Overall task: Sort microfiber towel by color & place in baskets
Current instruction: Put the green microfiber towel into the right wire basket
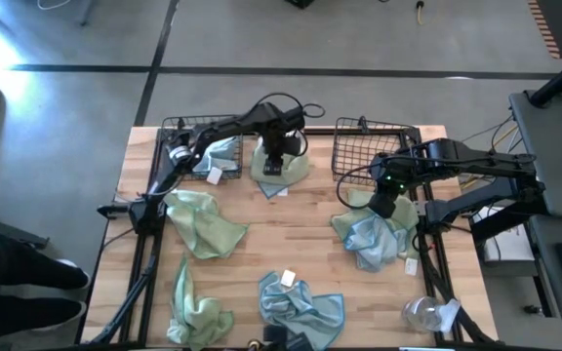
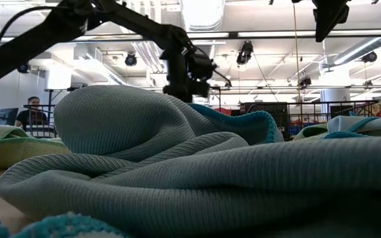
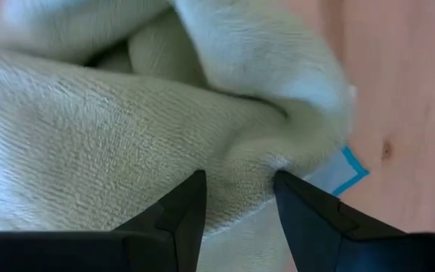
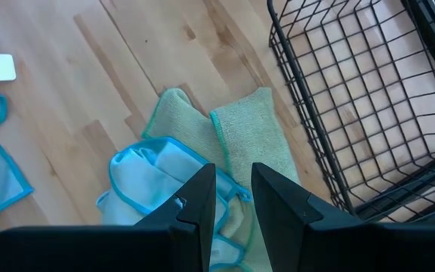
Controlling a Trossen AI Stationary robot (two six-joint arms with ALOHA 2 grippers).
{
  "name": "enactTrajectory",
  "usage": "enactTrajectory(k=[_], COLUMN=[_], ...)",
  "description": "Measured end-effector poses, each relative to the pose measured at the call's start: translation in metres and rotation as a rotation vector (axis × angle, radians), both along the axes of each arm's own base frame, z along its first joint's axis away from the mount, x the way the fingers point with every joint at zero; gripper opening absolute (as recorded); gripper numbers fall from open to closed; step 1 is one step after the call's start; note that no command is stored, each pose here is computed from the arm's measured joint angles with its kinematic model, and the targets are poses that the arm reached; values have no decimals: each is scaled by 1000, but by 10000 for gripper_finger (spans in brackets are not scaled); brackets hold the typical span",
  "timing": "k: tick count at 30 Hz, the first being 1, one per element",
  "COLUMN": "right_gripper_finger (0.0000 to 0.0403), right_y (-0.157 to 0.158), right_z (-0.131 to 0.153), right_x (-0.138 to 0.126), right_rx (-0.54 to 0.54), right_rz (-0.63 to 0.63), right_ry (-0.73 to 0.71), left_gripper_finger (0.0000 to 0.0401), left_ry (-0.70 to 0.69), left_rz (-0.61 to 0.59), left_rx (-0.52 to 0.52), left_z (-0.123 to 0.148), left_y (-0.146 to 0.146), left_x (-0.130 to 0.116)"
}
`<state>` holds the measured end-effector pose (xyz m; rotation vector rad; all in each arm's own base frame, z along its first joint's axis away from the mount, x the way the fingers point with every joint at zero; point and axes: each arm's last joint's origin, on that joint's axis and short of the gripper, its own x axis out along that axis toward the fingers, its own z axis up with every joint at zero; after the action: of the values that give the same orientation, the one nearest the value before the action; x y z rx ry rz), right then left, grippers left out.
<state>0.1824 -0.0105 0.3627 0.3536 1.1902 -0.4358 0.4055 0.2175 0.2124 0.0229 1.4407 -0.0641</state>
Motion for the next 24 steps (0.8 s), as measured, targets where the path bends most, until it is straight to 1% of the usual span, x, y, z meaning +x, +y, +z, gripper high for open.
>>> enactTrajectory(k=[9, 20, 24], right_gripper_finger=[82, 82, 82], right_y=[0, 0, 0], right_z=[0, 0, 0], right_x=[0, 0, 0], right_rx=[-10, -12, -12], right_rz=[28, 28, 28], right_ry=[4, 0, 0], left_gripper_finger=[144, 144, 143], left_ry=[27, -30, -41], left_rz=[169, 415, 442], left_rx=[-18, -29, -30], left_z=[-9, -9, -9], left_y=[1, 4, 5], left_x=[2, 7, 8])
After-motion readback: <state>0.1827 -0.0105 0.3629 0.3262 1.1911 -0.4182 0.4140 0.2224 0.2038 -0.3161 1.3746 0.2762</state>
